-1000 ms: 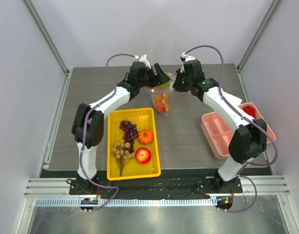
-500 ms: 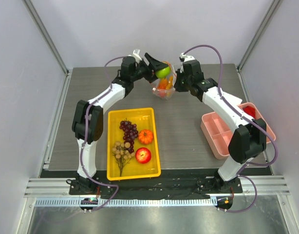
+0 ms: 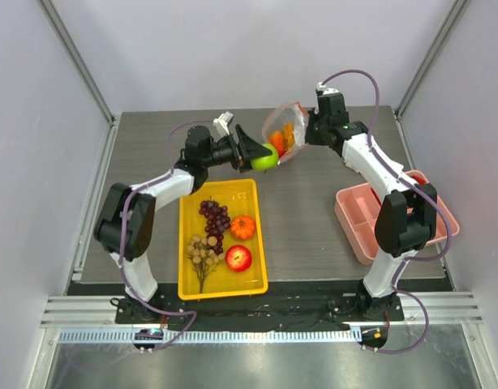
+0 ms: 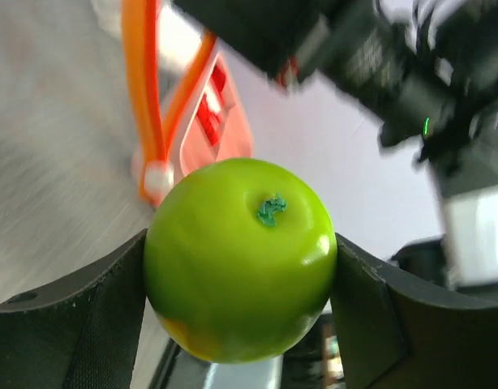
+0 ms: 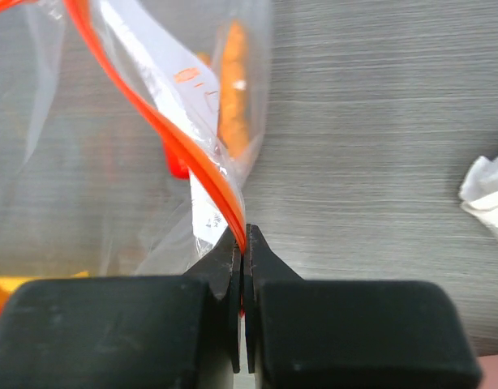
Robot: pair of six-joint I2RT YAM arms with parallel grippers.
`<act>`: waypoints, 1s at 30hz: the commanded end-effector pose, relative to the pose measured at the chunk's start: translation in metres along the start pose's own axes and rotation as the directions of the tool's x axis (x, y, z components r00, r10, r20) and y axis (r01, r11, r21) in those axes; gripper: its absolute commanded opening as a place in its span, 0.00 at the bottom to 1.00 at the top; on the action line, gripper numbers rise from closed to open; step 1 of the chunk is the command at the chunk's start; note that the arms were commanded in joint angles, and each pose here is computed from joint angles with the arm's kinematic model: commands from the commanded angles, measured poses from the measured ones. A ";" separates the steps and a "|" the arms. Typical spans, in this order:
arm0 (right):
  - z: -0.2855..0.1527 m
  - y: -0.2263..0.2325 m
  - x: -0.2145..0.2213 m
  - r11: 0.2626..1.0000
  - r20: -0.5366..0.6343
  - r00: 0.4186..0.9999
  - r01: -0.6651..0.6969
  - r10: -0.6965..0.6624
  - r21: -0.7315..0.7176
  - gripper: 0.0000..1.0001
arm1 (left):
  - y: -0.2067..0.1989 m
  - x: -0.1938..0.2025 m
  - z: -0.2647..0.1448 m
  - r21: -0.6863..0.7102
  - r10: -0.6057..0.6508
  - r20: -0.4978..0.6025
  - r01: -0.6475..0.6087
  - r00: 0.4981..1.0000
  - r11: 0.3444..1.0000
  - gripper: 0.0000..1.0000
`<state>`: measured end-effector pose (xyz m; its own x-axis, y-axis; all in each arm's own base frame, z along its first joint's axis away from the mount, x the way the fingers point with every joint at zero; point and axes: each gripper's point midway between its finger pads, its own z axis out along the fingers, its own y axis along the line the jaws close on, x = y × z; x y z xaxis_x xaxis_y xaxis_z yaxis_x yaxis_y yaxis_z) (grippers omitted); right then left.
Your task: Open the zip-top bag and remove the fake food
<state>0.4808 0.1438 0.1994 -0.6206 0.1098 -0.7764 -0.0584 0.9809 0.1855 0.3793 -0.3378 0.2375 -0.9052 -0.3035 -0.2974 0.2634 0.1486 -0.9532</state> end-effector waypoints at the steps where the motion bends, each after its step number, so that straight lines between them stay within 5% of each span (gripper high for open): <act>1: -0.008 -0.003 -0.027 1.000 0.061 0.998 -0.014 0.015 -0.016 0.01 | -0.026 0.037 -0.036 -0.088 0.345 -0.044 -0.348 0.937 0.933 0.00; 7: -0.007 -0.004 -0.022 0.999 0.054 0.998 -0.016 0.017 -0.027 0.01 | 0.012 0.098 -0.094 -0.380 0.367 -0.101 -0.377 0.925 0.845 0.00; 8: -0.007 -0.004 -0.020 0.999 0.051 0.998 -0.022 0.023 -0.027 0.01 | 0.045 0.111 -0.115 -0.515 0.304 -0.100 -0.311 0.947 0.799 0.00; 12: -0.013 -0.001 -0.022 0.999 0.060 0.998 -0.021 0.024 -0.045 0.01 | 0.076 0.142 -0.174 -0.748 0.279 -0.061 -0.229 0.958 0.622 0.00; 15: -0.016 0.001 -0.026 0.998 0.072 0.997 -0.024 0.028 -0.053 0.01 | 0.092 0.166 -0.210 -0.827 0.243 -0.031 -0.162 0.969 0.539 0.00; 20: -0.022 0.002 -0.029 0.998 0.082 0.996 -0.030 0.035 -0.061 0.01 | 0.091 0.206 -0.225 -0.771 0.163 0.011 -0.096 0.986 0.629 0.00; 22: -0.024 0.003 -0.030 0.997 0.086 0.996 -0.033 0.038 -0.063 0.01 | 0.106 0.216 -0.235 -0.795 0.130 0.027 -0.058 0.991 0.604 0.01; 30: -0.026 0.009 -0.025 0.994 0.072 0.996 -0.040 0.047 -0.099 0.01 | 0.110 0.218 -0.234 -0.815 0.122 -0.003 -0.073 0.992 0.574 0.80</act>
<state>0.4793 0.1394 0.2016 -0.6270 0.1396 -0.7664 -0.0716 0.9693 0.2351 0.1243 -0.1663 0.0700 -0.8843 -0.2676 -0.3826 -0.0526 0.8713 -0.4879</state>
